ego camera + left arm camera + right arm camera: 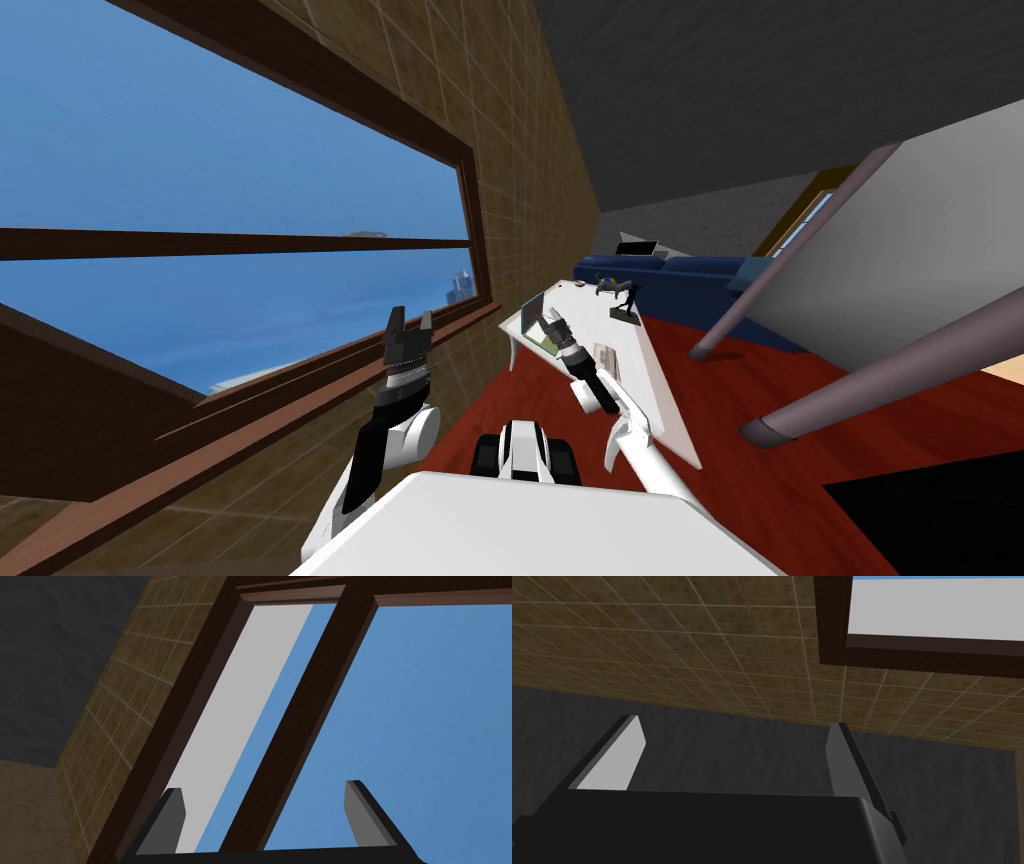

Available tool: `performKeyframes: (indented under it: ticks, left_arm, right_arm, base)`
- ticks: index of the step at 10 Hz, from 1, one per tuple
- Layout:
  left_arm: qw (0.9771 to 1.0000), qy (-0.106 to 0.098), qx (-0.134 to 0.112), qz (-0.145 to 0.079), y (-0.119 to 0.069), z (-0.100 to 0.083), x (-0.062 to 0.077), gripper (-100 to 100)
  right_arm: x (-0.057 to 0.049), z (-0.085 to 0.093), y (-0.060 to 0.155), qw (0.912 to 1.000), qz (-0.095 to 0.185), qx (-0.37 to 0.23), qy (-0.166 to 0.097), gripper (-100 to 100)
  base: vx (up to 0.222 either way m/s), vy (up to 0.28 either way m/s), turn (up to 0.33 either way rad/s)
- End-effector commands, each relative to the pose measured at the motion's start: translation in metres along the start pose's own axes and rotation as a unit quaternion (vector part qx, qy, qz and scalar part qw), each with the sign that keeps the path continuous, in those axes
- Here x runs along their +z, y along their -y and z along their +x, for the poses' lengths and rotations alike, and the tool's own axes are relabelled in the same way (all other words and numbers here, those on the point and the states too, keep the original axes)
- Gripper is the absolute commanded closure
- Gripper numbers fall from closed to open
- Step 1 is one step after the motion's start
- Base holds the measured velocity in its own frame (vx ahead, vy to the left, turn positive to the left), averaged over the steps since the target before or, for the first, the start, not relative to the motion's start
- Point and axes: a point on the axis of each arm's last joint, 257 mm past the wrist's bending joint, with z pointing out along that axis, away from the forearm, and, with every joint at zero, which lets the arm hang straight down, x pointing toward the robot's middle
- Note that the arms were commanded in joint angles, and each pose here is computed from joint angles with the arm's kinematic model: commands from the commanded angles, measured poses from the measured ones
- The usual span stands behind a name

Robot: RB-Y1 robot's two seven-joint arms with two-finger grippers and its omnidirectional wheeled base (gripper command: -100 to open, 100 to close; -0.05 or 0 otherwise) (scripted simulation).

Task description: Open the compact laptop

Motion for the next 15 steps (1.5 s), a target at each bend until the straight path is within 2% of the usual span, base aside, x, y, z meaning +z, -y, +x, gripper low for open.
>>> performKeyframes:
  ticks: [1,2,3,4,5,6,8,9,11,12,15]
  left_arm:
    - [1.0000,0.000,0.000,0.000,0.000,0.000,0.000,0]
    - [1.0000,0.000,0.000,0.000,0.000,0.000,0.000,0]
    - [1.0000,0.000,0.000,0.000,0.000,0.000,0.000,0]
    - [1.0000,0.000,0.000,0.000,0.000,0.000,0.000,0]
    - [1.0000,0.000,0.000,0.000,0.000,0.000,0.000,0]
    - [1.0000,0.000,0.000,0.000,0.000,0.000,0.000,0]
    - [1.0000,0.000,0.000,0.000,0.000,0.000,0.000,0]
    - [1.0000,0.000,0.000,0.000,0.000,0.000,0.000,0]
    - [1.0000,0.000,0.000,0.000,0.000,0.000,0.000,0]
    - [1.0000,0.000,0.000,0.000,0.000,0.000,0.000,0]
    - [1.0000,0.000,0.000,0.000,0.000,0.000,0.000,0]
  right_arm:
    - [0.011,0.029,-0.001,0.9973,-0.018,-0.062,-0.035,-100]
    - [0.011,0.033,0.003,0.9968,-0.016,-0.067,-0.040,-100]
    - [0.017,0.045,0.002,0.9932,-0.027,-0.099,-0.054,-100]
    - [0.015,0.048,0.005,0.9931,-0.025,-0.099,-0.058,-100]
    - [0.019,0.062,0.007,0.9879,-0.035,-0.131,-0.075,-100]
    - [0.019,0.063,0.008,0.9878,-0.034,-0.131,-0.077,-100]
    - [0.027,0.085,0.011,0.9737,-0.056,-0.194,-0.106,-100]
    - [0.023,0.091,0.016,0.9724,-0.053,-0.197,-0.113,-100]
    - [0.027,0.113,0.027,0.9519,-0.073,-0.260,-0.144,-100]
    - [0.026,0.115,0.029,0.9510,-0.072,-0.263,-0.147,-100]
    - [0.030,0.141,0.047,0.9119,-0.101,-0.352,-0.184,-100]
  base:
    - [0.069,0.069,-0.085]
    - [0.042,0.060,-0.029]
    - [0.045,0.056,-0.048]
    - [0.038,0.046,-0.027]
    - [0.033,0.051,-0.048]
    - [0.035,0.043,-0.031]
    - [0.049,0.067,-0.071]
    - [0.047,0.075,-0.020]
    - [0.054,0.068,-0.057]
    - [0.050,0.057,-0.033]
    - [0.046,0.068,-0.059]
